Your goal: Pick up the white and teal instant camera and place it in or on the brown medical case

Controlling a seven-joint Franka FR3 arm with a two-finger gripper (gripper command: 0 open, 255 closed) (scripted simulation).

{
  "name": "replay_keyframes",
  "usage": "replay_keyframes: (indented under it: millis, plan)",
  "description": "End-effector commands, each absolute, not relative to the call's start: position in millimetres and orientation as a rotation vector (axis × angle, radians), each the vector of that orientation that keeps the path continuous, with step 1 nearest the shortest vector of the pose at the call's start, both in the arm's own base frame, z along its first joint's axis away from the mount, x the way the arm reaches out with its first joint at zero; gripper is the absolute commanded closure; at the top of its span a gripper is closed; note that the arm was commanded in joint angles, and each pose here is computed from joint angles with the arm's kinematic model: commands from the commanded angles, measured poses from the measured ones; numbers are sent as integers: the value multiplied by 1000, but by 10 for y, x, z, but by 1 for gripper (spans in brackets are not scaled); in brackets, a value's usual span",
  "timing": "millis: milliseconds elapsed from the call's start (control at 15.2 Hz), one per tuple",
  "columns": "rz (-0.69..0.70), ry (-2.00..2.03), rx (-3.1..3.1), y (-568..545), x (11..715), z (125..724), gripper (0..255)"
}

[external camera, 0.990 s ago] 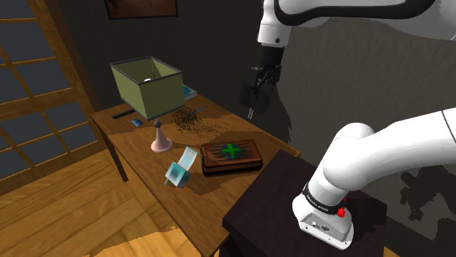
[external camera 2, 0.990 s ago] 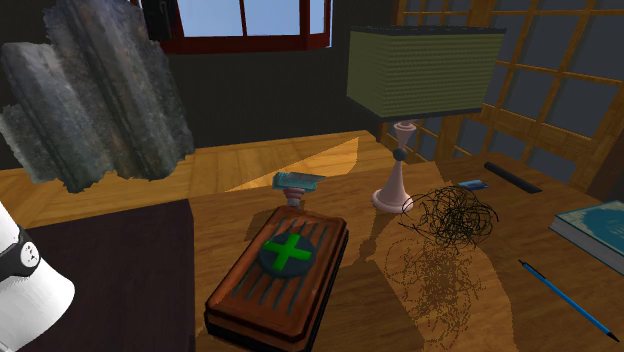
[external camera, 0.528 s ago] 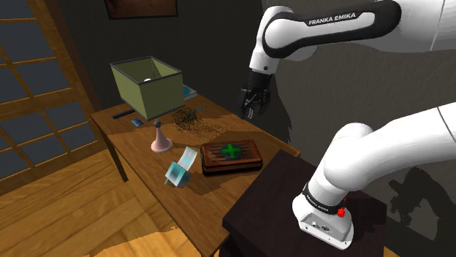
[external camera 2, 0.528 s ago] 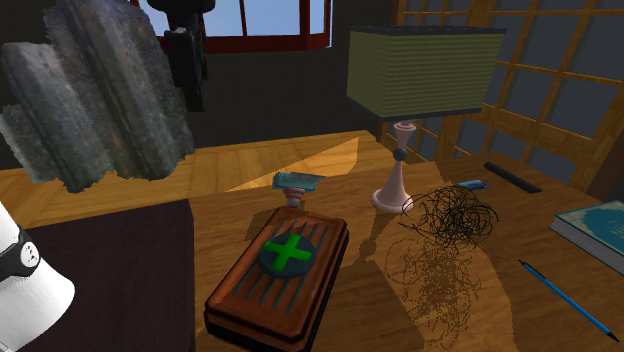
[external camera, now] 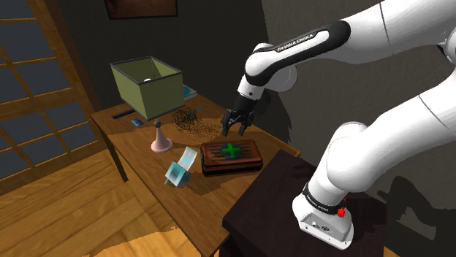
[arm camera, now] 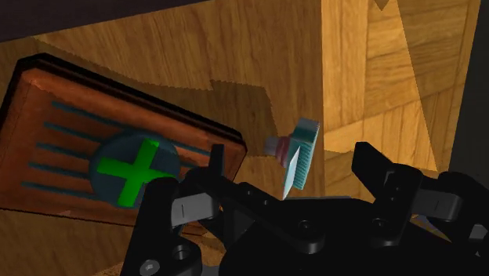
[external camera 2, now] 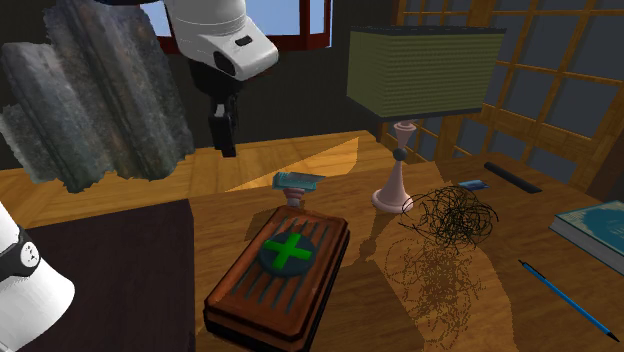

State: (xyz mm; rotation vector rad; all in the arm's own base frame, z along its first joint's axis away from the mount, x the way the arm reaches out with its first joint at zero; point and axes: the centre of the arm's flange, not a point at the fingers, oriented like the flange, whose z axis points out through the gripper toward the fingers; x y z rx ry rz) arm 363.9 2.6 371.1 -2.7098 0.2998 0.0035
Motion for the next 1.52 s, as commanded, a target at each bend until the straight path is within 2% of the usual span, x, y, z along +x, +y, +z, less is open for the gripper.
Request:
replay_keyframes:
  millis: [0,1056,1452]
  plan:
    - [-13,329,-2667,99,3696,3453,0]
    - [-106,490,-2317,856,4424,1668,0]
    - [-107,492,-2312,1044,4493,1461,0]
